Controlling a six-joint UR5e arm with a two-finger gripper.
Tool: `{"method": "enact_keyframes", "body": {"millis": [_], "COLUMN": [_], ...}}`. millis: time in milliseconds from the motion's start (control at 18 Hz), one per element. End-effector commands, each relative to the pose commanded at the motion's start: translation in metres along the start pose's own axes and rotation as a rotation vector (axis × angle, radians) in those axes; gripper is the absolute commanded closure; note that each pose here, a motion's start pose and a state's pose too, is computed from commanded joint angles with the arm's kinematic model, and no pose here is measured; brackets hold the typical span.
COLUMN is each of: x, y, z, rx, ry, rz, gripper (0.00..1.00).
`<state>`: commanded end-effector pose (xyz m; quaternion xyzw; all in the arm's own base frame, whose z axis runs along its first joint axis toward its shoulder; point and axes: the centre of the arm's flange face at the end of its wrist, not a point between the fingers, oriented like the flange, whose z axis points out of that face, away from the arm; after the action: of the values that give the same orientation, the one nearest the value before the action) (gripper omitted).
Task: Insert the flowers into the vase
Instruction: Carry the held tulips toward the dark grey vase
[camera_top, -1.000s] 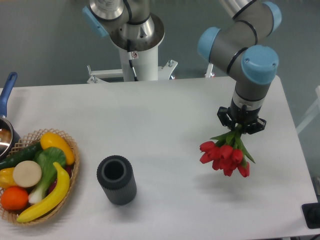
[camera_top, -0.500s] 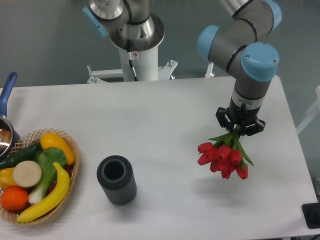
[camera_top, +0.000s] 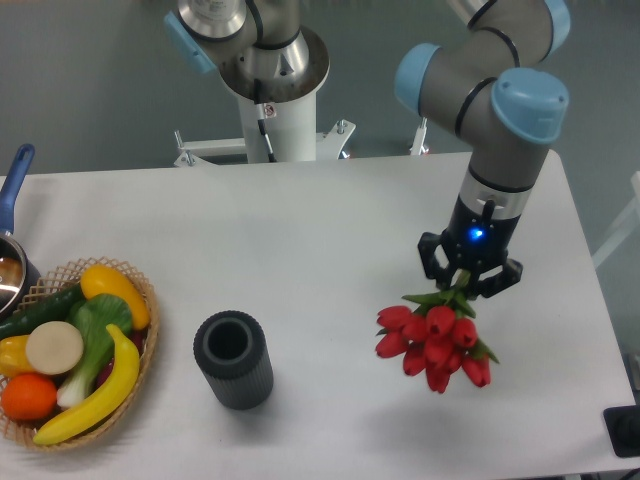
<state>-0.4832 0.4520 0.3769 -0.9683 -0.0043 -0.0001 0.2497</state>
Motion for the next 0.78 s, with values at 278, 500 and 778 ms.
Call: {"method": "enact_keyframes", "body": {"millis": [278,500,778], "x": [0.016,0.039,0.060], "y": [-0.044,-0.083,-0.114], "z": [-0.004,-0.015,-0.035], "rx": [0.200,0.279,0.545], "ry": [0.123,0.147,0.222], "rz": [-0.074,-0.013,0.020], "gripper": [0.99,0.99,0.96]}}
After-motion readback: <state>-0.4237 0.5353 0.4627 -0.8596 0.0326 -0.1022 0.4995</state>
